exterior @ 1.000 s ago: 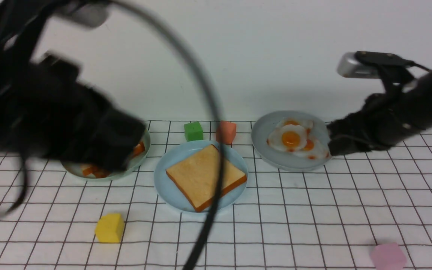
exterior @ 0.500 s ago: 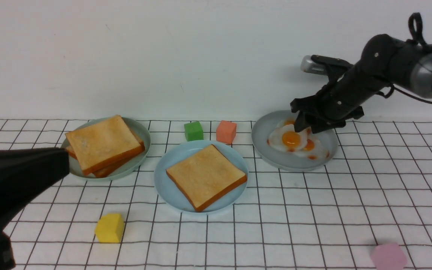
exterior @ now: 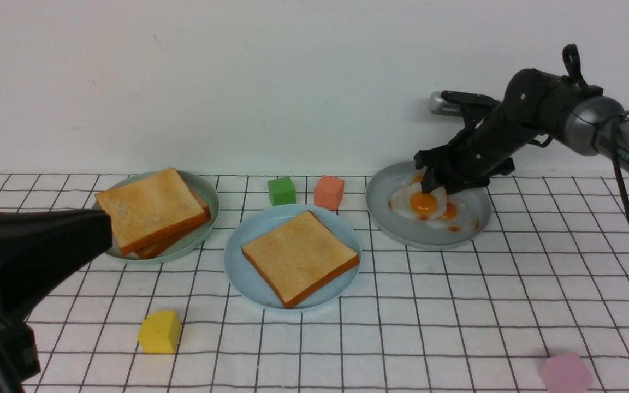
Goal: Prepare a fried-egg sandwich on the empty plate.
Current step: Use the right arm to grab a fried egg
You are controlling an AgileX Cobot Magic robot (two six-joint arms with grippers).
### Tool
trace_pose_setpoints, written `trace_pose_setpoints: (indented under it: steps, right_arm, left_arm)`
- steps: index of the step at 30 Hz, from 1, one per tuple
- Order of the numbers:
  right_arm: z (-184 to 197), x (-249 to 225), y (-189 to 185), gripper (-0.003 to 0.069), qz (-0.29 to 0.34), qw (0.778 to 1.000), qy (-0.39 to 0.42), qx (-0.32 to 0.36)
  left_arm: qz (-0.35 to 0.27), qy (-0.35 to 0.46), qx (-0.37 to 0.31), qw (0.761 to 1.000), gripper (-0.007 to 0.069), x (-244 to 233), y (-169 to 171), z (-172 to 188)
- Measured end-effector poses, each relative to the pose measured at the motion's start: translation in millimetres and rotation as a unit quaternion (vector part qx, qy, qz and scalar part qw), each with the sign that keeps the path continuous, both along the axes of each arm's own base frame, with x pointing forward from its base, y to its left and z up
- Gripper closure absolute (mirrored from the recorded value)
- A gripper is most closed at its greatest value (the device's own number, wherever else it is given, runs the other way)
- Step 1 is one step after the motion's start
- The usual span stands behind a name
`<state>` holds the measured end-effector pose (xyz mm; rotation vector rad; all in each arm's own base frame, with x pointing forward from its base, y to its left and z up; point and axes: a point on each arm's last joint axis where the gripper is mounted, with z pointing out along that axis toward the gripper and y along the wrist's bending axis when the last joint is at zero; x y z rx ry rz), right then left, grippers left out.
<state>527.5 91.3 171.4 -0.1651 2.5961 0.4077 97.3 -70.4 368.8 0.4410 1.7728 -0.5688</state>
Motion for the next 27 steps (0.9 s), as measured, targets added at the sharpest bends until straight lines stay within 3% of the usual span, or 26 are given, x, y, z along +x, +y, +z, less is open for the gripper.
trace_pose_setpoints:
  steps: [12, 22, 27]
  right_arm:
    - [-0.7, 0.2, -0.6, 0.0307, 0.0, 1.0, 0.0, -0.005]
    - [-1.4, 0.3, -1.2, 0.0515, 0.002, 1.0, 0.0, -0.009]
    - [4.0, -0.1, -0.2, 0.0535, 0.006, 1.0, 0.004, -0.006]
  left_arm:
    - [0.0, 0.0, 0.0, 1.0, 0.0638, 0.0, 0.0, 0.0]
    - [0.0, 0.001, 0.0, 1.0, 0.0638, 0.0, -0.1, -0.3]
    - [0.0, 0.001, 0.0, 1.0, 0.0638, 0.0, -0.1, -0.3]
